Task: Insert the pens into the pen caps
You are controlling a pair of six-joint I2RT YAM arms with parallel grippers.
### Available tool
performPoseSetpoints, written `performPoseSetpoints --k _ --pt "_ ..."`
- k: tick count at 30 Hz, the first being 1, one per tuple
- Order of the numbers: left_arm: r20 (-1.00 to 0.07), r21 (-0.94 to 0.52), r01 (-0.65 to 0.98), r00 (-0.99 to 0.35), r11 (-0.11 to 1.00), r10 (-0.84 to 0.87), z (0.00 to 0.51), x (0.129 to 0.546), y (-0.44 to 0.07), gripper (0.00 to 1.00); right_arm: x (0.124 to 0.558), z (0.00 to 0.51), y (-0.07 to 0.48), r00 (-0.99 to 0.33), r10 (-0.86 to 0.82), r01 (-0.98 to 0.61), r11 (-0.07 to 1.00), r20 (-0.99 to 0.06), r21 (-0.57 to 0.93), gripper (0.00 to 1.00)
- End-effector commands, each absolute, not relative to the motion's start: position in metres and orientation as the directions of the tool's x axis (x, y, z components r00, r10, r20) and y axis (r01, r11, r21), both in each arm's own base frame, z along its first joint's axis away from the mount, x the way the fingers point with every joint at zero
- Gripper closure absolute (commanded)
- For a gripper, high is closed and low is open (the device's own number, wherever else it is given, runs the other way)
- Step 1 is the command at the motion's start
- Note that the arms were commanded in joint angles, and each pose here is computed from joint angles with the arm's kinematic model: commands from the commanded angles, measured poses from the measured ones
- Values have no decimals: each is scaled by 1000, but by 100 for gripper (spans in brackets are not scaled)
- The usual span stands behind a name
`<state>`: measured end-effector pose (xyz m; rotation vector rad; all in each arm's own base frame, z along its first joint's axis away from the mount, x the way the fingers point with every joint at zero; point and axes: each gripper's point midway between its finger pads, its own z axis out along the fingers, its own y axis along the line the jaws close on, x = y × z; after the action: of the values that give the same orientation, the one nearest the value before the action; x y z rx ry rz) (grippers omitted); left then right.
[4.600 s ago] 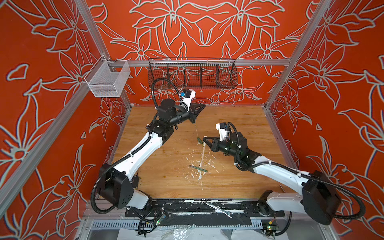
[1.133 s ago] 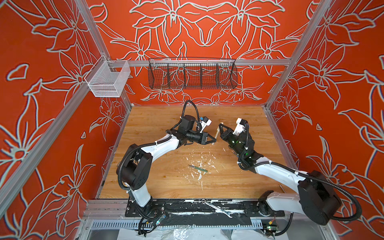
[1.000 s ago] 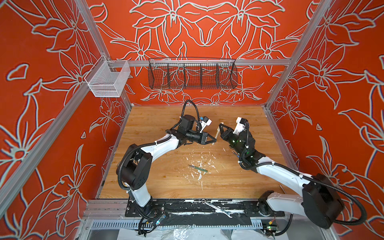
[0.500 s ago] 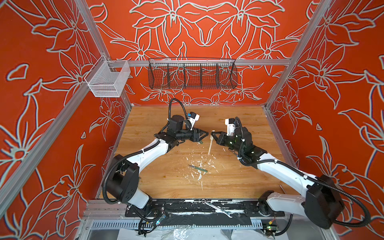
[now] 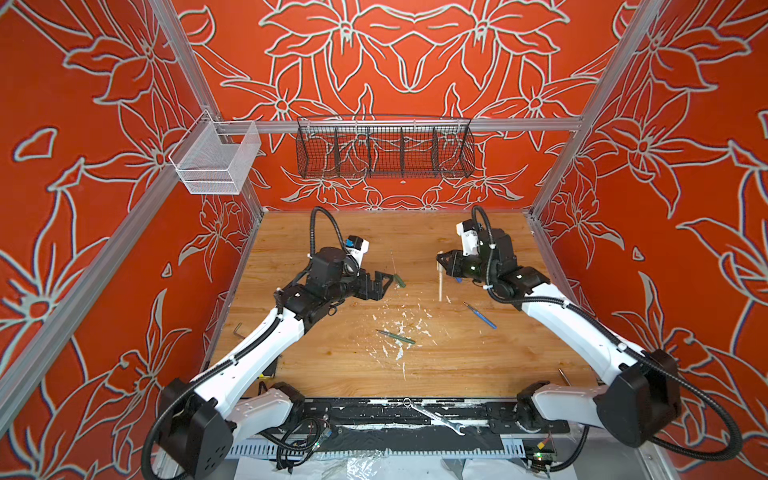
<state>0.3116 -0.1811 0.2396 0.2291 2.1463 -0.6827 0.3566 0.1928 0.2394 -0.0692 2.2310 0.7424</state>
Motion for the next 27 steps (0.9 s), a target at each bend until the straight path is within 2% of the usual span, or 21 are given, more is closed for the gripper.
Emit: performPoseSetpoints --k 1,5,12,16,22,27 --pt "-747 -276 198 -660 941 -80 213 301 -128 3 355 215 159 -761 53 -236 906 -647 352 100" --pt "-772 -263 125 -622 957 -131 220 293 -109 3 373 204 124 -787 35 -179 943 -617 281 100" --pt "-770 -309 147 -619 940 -156 225 282 -112 3 401 169 74 -847 53 -96 963 -529 250 100" --pt "-768 -321 159 -620 934 -158 223 279 -113 3 412 135 45 -887 31 -52 984 -461 168 100" --pt "-742 -340 159 -650 927 -161 217 274 -116 3 428 96 22 -927 6 -49 990 -375 136 100" --pt "-737 -338 152 -656 929 -161 212 280 -118 3 445 83 9 -932 21 -33 989 -362 141 100"
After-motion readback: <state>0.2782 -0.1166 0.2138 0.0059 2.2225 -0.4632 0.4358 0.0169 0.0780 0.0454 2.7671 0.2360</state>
